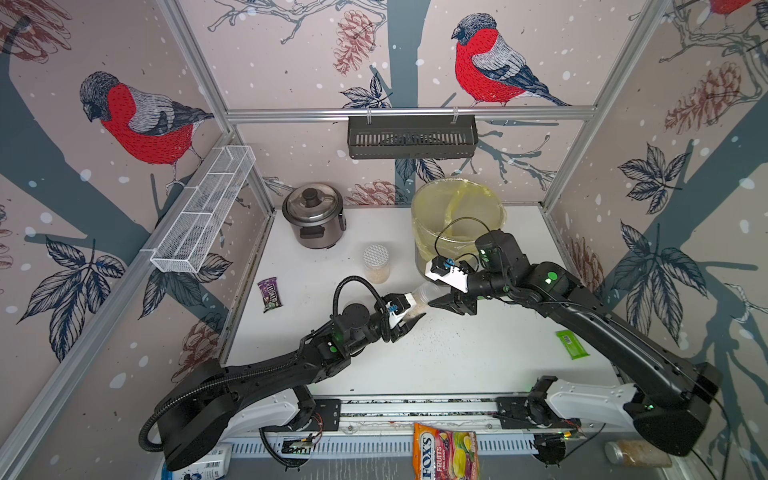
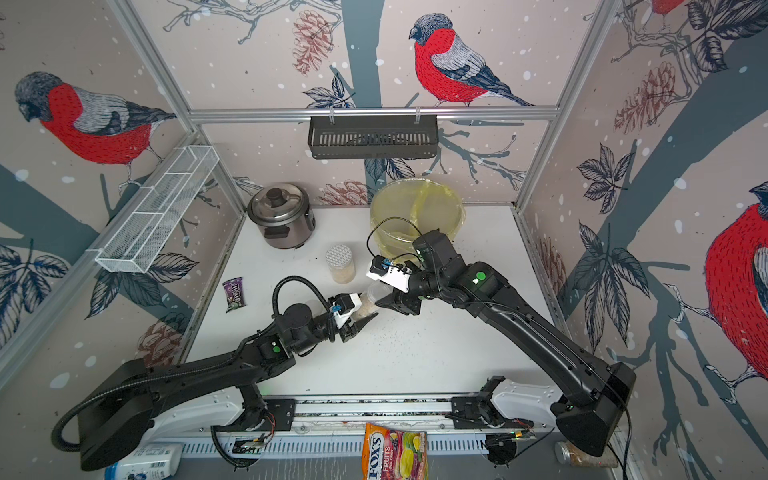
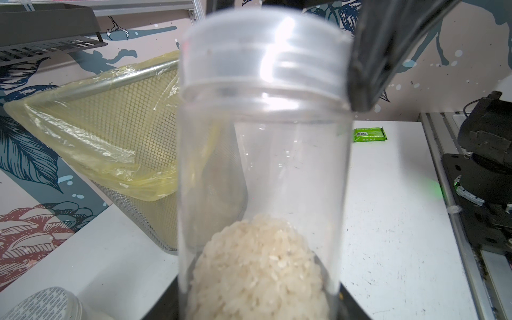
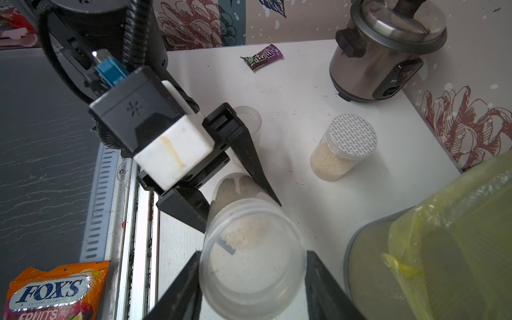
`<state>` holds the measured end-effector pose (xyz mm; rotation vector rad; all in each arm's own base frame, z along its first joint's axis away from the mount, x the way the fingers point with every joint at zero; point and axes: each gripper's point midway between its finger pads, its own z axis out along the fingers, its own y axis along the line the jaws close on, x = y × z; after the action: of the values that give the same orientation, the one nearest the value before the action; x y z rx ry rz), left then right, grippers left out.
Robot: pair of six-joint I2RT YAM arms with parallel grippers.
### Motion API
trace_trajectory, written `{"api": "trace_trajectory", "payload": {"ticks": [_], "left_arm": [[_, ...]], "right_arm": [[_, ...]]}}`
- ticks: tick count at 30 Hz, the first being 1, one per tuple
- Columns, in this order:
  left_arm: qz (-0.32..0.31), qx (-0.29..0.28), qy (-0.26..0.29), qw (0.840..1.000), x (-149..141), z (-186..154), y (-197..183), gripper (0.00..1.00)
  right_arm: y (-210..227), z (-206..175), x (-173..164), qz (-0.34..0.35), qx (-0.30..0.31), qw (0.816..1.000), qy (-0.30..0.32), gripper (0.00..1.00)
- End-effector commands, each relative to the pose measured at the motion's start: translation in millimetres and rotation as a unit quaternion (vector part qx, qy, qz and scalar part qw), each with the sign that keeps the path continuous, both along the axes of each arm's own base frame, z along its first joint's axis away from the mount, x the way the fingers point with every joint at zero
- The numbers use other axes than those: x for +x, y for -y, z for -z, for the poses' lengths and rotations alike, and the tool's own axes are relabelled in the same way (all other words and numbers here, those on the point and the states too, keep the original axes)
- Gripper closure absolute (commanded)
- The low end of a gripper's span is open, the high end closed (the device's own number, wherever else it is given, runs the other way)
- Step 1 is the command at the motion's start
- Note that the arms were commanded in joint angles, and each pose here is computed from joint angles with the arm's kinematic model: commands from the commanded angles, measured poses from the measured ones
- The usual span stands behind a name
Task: Empty moldy rice from jars
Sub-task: Unscrew the lid from the jar.
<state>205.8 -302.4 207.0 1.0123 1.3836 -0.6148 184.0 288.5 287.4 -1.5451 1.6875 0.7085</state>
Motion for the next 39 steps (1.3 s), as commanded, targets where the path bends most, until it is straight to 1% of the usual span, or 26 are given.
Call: {"api": "trace_trajectory", "payload": {"ticks": [1, 5, 14, 17, 18, 19, 20, 21, 27, 30, 32, 35, 36, 37, 39], "left_arm": [[-0.012, -0.009, -0.002, 1.000, 4, -4, -2, 0.89], [-0.014, -0.008, -0.002, 1.000, 5, -3, -2, 0.89], [-0.017, -0.011, 0.000, 1.000, 5, -4, -4, 0.89], [-0.018, -0.012, 0.000, 1.000, 5, -5, -4, 0.89], [-0.019, -0.011, 0.000, 1.000, 5, -4, -4, 0.89], [-0.019, -0.011, -0.001, 1.000, 5, -3, -5, 0.89], [-0.019, -0.012, 0.000, 1.000, 5, -4, -4, 0.89], [-0.019, -0.012, -0.001, 1.000, 5, -4, -5, 0.89], [-0.021, -0.017, 0.002, 1.000, 4, -6, -7, 0.89], [-0.023, -0.021, 0.005, 1.000, 3, -8, -9, 0.88], [-0.026, -0.021, 0.005, 0.999, 4, -9, -10, 0.86], [-0.031, -0.021, 0.007, 0.999, 5, -9, -11, 0.84], [-0.031, -0.020, 0.009, 0.999, 5, -10, -11, 0.81], [-0.033, -0.019, 0.009, 0.999, 6, -10, -11, 0.78], [-0.034, -0.019, 0.010, 0.999, 7, -11, -11, 0.76]], "right_arm": [[-8, -10, -3, -0.019, 0.028, 0.999, 0.013, 0.47], [-8, -9, -3, -0.019, 0.030, 0.999, 0.014, 0.44], [-8, -12, -6, -0.020, 0.041, 0.999, 0.013, 0.32], [-7, -13, -6, -0.018, 0.044, 0.999, 0.012, 0.30], [-7, -13, -7, -0.017, 0.044, 0.999, 0.011, 0.25], [-6, -14, -7, -0.016, 0.046, 0.999, 0.013, 0.24], [-6, -14, -8, -0.015, 0.048, 0.999, 0.013, 0.03], [-5, -15, -8, -0.013, 0.051, 0.999, 0.015, 0.00], [4, -31, 0, 0.024, 0.080, 0.996, 0.034, 0.00], [10, -40, 0, 0.046, 0.104, 0.993, 0.028, 0.00], [14, -45, 8, 0.095, 0.122, 0.988, 0.007, 0.00], [26, -53, 34, 0.222, 0.142, 0.963, -0.062, 0.01], [28, -50, 38, 0.249, 0.141, 0.953, -0.102, 0.00], [28, -45, 37, 0.253, 0.134, 0.948, -0.138, 0.00], [26, -37, 36, 0.260, 0.124, 0.941, -0.177, 0.00]]}}
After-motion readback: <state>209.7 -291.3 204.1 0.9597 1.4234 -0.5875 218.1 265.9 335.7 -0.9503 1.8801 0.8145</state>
